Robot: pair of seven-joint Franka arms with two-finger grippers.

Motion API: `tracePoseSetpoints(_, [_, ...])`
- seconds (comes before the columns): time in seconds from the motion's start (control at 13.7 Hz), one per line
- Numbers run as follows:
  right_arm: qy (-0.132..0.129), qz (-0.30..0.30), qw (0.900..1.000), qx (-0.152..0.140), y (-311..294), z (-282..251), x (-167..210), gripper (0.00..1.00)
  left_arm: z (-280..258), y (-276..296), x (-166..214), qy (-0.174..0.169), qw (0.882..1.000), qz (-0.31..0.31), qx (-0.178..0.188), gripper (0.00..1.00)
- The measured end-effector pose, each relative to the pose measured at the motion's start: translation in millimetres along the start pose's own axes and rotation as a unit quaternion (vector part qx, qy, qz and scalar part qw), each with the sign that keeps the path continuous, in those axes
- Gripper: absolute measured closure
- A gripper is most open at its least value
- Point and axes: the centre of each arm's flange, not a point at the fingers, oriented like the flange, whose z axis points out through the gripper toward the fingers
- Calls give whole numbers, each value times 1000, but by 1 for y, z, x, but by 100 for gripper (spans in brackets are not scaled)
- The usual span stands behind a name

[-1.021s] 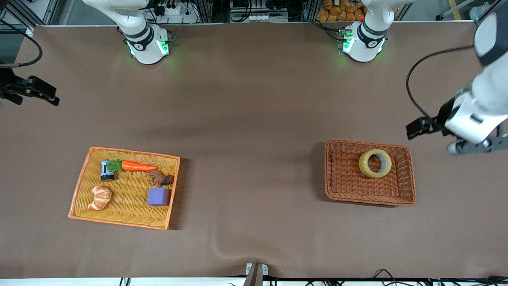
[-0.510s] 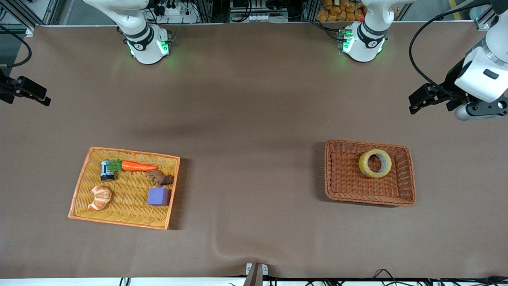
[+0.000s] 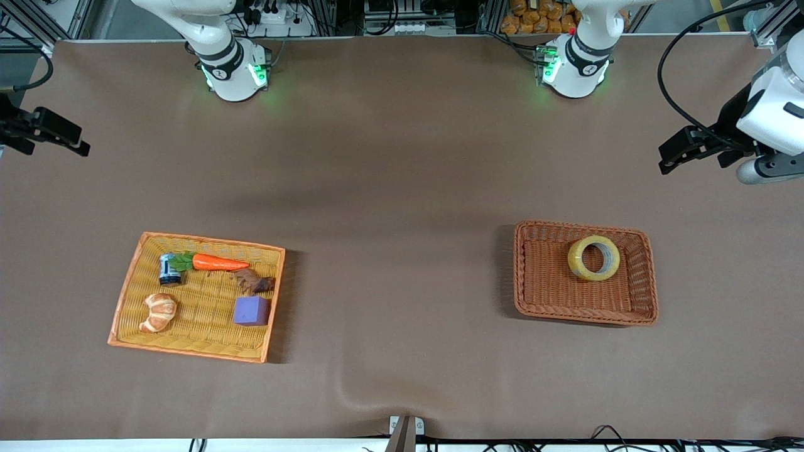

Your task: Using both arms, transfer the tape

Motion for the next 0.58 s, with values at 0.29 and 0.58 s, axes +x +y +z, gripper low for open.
tracePoseSetpoints(0.29, [-5, -37, 999, 2, 22, 4, 0, 0, 2, 2, 0, -2, 1000, 0, 3, 0])
tracePoseSetpoints(0.58, [-10, -46, 999, 2, 25, 9, 0, 0, 2, -3, 1, -2, 1000, -3, 3, 0])
